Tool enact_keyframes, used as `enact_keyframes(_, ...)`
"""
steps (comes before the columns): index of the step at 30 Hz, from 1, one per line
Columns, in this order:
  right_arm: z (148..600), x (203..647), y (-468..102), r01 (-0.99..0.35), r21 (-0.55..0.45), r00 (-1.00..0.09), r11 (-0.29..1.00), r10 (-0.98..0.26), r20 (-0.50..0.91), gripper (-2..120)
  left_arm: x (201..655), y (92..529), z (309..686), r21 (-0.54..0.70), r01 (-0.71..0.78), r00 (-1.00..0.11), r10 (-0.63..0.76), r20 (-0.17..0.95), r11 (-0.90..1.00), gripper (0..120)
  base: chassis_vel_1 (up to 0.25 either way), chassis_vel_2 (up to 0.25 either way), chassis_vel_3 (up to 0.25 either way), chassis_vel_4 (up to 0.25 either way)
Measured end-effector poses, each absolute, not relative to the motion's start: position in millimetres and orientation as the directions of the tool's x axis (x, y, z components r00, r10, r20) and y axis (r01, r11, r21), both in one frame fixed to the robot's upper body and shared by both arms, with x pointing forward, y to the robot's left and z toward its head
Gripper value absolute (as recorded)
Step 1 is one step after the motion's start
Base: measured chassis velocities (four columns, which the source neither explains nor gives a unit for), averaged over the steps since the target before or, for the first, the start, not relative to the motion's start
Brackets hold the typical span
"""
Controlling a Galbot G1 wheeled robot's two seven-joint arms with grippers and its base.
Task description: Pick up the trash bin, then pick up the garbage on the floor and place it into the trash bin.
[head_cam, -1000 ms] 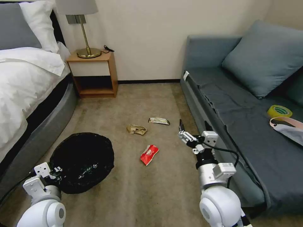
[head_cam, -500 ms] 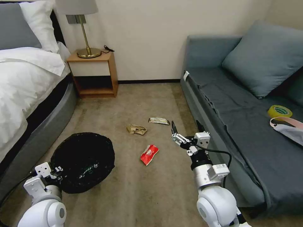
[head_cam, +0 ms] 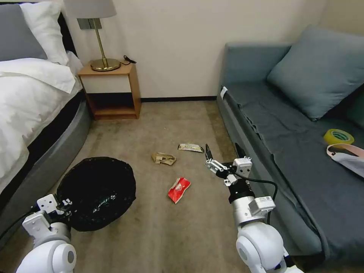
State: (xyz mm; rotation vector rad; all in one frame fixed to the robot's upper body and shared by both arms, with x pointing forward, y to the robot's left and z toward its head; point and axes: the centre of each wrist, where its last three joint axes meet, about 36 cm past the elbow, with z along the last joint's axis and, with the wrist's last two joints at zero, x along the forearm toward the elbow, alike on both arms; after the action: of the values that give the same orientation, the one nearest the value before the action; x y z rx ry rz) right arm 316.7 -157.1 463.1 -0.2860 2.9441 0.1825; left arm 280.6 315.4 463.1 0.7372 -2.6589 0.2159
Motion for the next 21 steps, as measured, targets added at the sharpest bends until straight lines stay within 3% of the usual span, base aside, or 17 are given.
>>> enact_keyframes(21, 463.5, 316.1, -156.5, -0.230, 0.102, -0.964, 0.968, -0.212, -0.162, 100, 272.9, 321.9, 476.5, -0.052, -0.544, -0.791, -0.491, 0.365, 0.837, 1, -0.087, 0.095, 0.087, -0.089)
